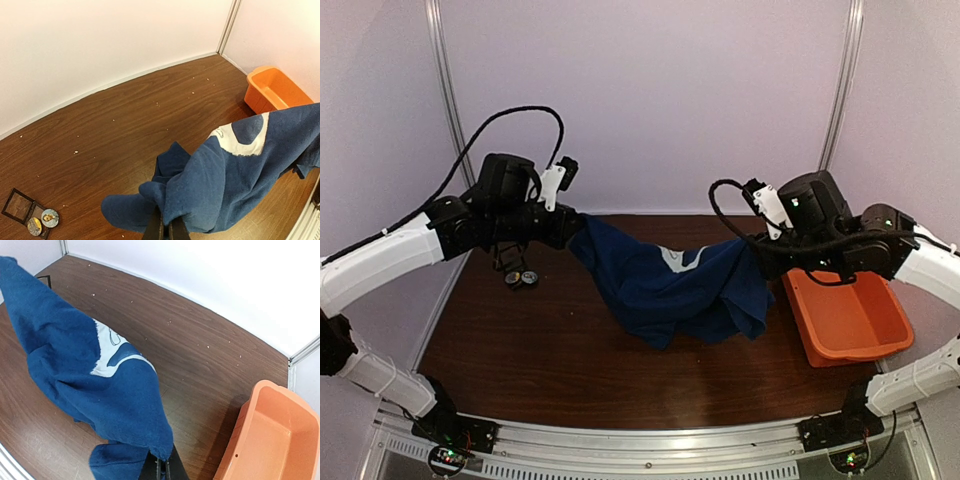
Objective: Pin the brooch onto the clothing
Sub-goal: Pick up the crumped clothing from the center of the board.
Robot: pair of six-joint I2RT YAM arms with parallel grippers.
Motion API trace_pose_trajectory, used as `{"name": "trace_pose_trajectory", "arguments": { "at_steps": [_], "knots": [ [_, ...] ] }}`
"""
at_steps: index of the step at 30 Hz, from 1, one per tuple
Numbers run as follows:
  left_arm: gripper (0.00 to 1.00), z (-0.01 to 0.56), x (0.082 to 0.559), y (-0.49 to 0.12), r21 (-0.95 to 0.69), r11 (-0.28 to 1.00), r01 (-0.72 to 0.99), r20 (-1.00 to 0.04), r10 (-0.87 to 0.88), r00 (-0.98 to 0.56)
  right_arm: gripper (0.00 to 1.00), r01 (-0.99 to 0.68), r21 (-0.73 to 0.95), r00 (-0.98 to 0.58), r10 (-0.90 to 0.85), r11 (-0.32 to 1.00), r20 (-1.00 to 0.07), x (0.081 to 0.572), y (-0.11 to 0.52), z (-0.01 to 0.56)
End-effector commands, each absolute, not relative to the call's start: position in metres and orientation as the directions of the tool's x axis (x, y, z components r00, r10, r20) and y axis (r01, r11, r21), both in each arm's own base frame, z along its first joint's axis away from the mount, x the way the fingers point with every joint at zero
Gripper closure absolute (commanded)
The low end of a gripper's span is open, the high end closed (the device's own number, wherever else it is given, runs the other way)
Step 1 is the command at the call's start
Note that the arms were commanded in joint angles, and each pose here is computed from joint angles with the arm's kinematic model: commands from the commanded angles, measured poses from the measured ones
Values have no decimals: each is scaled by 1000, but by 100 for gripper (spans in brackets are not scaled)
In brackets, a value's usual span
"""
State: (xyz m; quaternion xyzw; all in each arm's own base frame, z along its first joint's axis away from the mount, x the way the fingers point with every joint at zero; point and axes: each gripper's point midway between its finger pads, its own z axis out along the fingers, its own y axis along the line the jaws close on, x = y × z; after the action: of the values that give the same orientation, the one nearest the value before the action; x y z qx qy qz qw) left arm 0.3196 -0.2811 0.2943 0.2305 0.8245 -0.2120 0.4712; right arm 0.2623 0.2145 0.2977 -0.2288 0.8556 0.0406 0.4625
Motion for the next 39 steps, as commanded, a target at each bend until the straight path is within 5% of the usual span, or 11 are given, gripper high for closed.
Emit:
{"name": "trace_pose_trajectory", "arguments": {
  "at_steps": [1, 15, 17, 19, 23, 26, 32, 39],
  "knots": [
    [100, 277, 322, -290, -100, 789, 606, -860, 237, -451, 100, -482, -205, -474, -450, 852, -757, 245, 215, 266],
    [100, 177, 418, -289, 91, 933, 349, -739, 298, -605, 100, -229, -411, -605, -460, 882, -650, 273, 178, 218],
    [93, 164, 432, -301, 89, 933, 348, -723, 301, -622, 100, -213, -413, -629, -448, 885, -636, 277, 174, 208],
    [77, 153, 440, -309, 81, 936, 341, -710, 295, -639, 100, -197, -403, -655, -426, 894, -624, 282, 169, 197],
    [21, 150, 437, -310, 42, 948, 316, -706, 252, -662, 100, -187, -390, -687, -404, 902, -604, 288, 162, 183],
    [3, 162, 414, -316, -8, 937, 348, -708, 241, -664, 100, -161, -383, -712, -376, 909, -593, 294, 154, 177],
    [2, 178, 321, -356, 49, 843, 535, -740, 390, -547, 100, -124, -356, -751, -322, 926, -576, 314, 139, 164],
    [11, 124, 231, -399, 104, 705, 701, -687, 561, -462, 100, -149, -303, -774, -302, 941, -557, 327, 146, 147]
  ]
}}
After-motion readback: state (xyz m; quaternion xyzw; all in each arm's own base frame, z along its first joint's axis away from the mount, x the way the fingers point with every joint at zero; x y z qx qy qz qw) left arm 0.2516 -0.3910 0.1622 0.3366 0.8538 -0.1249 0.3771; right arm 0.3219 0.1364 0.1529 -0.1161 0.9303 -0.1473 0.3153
